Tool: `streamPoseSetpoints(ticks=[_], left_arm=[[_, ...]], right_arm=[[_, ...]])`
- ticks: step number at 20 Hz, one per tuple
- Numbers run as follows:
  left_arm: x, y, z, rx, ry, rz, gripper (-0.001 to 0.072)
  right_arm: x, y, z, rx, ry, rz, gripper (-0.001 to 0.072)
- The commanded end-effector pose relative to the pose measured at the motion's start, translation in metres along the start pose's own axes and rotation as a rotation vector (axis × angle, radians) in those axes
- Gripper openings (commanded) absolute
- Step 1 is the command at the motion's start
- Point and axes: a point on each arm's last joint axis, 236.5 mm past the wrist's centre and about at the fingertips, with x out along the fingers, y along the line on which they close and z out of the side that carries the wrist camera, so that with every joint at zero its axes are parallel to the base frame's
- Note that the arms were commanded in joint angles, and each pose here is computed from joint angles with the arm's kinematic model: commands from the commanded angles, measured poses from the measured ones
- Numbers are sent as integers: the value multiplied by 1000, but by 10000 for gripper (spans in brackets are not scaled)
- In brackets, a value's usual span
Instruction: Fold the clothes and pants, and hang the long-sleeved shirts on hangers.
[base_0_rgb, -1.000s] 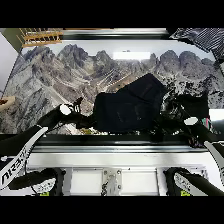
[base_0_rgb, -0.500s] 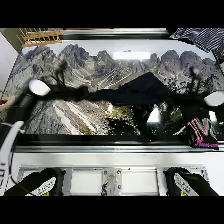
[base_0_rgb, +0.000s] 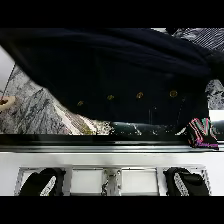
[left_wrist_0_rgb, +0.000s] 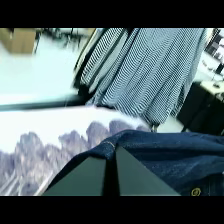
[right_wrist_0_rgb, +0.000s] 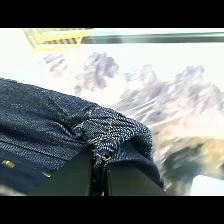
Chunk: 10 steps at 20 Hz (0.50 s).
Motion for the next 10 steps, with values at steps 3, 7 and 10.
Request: streamPoseSetpoints(ticks=[3,7,10], left_arm=[[-23,-7,17,10,-58,33,7],[70,88,-66,-113,278,184,8],[147,151,-158,-224,537,233,8]], right_arm=[[-32,15,-72,224,274,-30,30],[9,-22,-132,378,538,-68,30],[58,-64,-200,468,766,-108,30]])
